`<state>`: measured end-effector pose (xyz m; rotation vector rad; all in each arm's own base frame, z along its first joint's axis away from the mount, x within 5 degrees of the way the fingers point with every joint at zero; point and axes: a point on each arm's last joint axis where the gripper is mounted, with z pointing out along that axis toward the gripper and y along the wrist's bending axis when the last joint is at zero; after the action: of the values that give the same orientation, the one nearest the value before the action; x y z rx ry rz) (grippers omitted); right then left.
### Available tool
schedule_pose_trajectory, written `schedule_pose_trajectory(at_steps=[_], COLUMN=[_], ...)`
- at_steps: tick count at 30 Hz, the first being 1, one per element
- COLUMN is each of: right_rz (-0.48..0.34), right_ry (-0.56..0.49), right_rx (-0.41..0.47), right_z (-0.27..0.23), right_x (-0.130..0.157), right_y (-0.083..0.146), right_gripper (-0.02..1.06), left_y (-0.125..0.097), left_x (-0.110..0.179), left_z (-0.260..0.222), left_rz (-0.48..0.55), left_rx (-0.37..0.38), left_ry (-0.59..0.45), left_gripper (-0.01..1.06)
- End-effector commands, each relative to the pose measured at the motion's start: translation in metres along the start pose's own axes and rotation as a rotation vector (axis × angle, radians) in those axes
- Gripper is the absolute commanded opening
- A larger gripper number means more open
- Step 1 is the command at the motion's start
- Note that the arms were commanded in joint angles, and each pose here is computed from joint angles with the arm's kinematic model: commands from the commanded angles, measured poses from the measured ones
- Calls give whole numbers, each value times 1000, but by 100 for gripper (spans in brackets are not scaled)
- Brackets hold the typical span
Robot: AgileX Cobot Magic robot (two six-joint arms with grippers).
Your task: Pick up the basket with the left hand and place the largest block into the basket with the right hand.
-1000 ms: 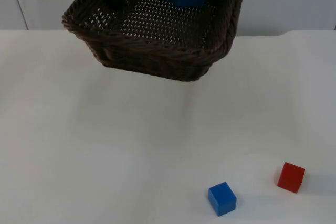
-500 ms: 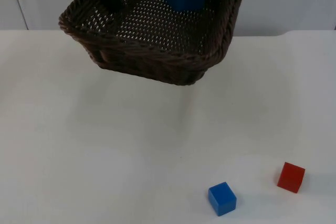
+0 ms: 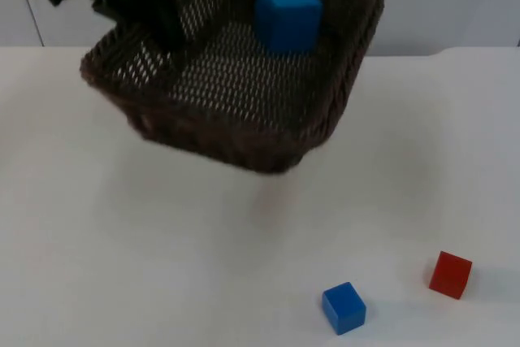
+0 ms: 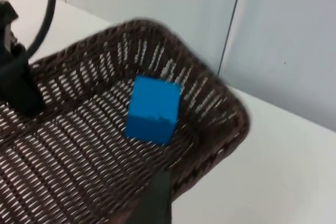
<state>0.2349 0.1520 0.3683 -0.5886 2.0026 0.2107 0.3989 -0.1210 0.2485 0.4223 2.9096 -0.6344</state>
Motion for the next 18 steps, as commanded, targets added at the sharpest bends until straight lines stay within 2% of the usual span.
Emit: schedule_pose_trajectory(at_steps=[1,13,18], right_rz=[14,48,58], right_ry=[-28,-73,-131], right_rx=[-4,-6,-5], right_z=[-13,-67,-95], right_x=[7,54,69], right_y=[-1,-7,-10], right_gripper=[85,85,85], left_y=[1,20,26], left_x=[5,20,24], left_z=[8,43,50], left_rz=[-3,-22,-29], left_rx=[17,-33,-57], left_ry=[-11,-53,-65], left_gripper=[0,0,0])
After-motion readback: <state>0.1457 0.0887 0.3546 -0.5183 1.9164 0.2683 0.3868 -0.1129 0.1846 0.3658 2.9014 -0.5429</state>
